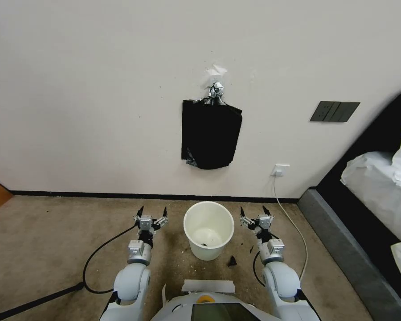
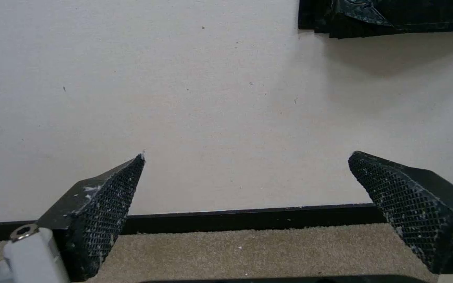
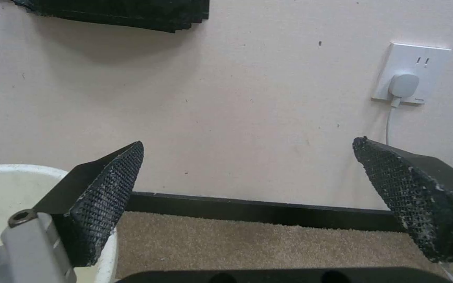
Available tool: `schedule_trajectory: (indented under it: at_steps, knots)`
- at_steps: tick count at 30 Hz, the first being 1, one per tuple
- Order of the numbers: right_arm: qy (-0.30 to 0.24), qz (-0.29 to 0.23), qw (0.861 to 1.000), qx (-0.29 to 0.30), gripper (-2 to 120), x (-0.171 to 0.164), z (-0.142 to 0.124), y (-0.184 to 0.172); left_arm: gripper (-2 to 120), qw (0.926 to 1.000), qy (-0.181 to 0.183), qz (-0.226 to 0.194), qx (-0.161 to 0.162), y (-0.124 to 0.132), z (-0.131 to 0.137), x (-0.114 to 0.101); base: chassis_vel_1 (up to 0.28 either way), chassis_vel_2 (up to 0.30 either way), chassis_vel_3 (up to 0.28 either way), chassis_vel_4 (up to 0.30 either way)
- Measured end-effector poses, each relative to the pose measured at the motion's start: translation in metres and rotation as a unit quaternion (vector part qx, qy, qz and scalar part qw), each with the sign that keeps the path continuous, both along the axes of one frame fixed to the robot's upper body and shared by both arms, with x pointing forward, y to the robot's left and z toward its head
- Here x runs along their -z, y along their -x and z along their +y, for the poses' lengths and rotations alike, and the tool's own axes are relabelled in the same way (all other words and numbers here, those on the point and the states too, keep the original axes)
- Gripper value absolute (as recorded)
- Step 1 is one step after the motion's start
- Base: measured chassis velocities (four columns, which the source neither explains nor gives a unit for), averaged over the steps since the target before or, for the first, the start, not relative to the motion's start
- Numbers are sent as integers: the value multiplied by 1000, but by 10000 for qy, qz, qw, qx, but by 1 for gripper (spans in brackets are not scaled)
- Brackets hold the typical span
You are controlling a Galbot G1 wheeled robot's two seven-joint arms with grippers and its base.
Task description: Place a trash bag onto the trash bin.
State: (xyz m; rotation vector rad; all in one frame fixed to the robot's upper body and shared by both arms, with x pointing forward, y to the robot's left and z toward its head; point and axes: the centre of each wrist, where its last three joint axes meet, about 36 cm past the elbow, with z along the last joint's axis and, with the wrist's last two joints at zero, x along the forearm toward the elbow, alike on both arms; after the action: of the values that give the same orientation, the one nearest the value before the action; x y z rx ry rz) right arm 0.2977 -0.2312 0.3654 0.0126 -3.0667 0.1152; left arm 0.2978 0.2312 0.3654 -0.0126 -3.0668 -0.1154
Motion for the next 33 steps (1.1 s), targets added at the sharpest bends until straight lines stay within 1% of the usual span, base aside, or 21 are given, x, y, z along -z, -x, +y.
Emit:
schedule_trajectory:
  at_steps: [15, 19, 22, 23, 25, 26, 27, 28, 31, 33]
  knots:
    - [0, 0, 10000, 0, 100, 0, 0, 0, 100, 10000, 0, 0, -1, 0, 0, 0, 0, 0, 0, 0]
    - [1, -26, 10000, 3, 100, 1, 0, 3, 100, 10000, -8, -54, -32, 4, 1, -1, 0, 0, 0, 0]
    - [31, -378, 9992, 91, 100, 1, 6, 26, 100, 9980, 10, -574, -251, 32, 6, -14, 0, 0, 0, 0]
    - [31, -378, 9992, 91, 100, 1, 6, 26, 100, 9980, 10, -574, -251, 32, 6, -14, 0, 0, 0, 0]
    - [40, -656, 9977, 163, 100, -1, 11, 43, 100, 9948, 68, -940, -396, 50, 9, -24, 0, 0, 0, 0]
    - [32, -736, 9971, 184, 100, -1, 13, 53, 100, 9933, 124, -1078, -394, 59, 9, -27, 0, 0, 0, 0]
    - [32, -736, 9971, 184, 100, -1, 13, 53, 100, 9933, 124, -1078, -394, 59, 9, -27, 0, 0, 0, 0]
    - [32, -715, 9972, 196, 100, 0, 13, 57, 100, 9934, 194, -1091, -299, 63, 7, -25, 0, 0, 0, 0]
    - [-41, -972, 9950, 204, 100, -8, 20, 81, 100, 9934, 279, -1108, -106, 66, 6, -26, 0, 0, 0, 0]
    - [-57, -1013, 9946, 206, 100, -9, 20, 84, 100, 9935, 291, -1101, -45, 66, 6, -27, 0, 0, 0, 0]
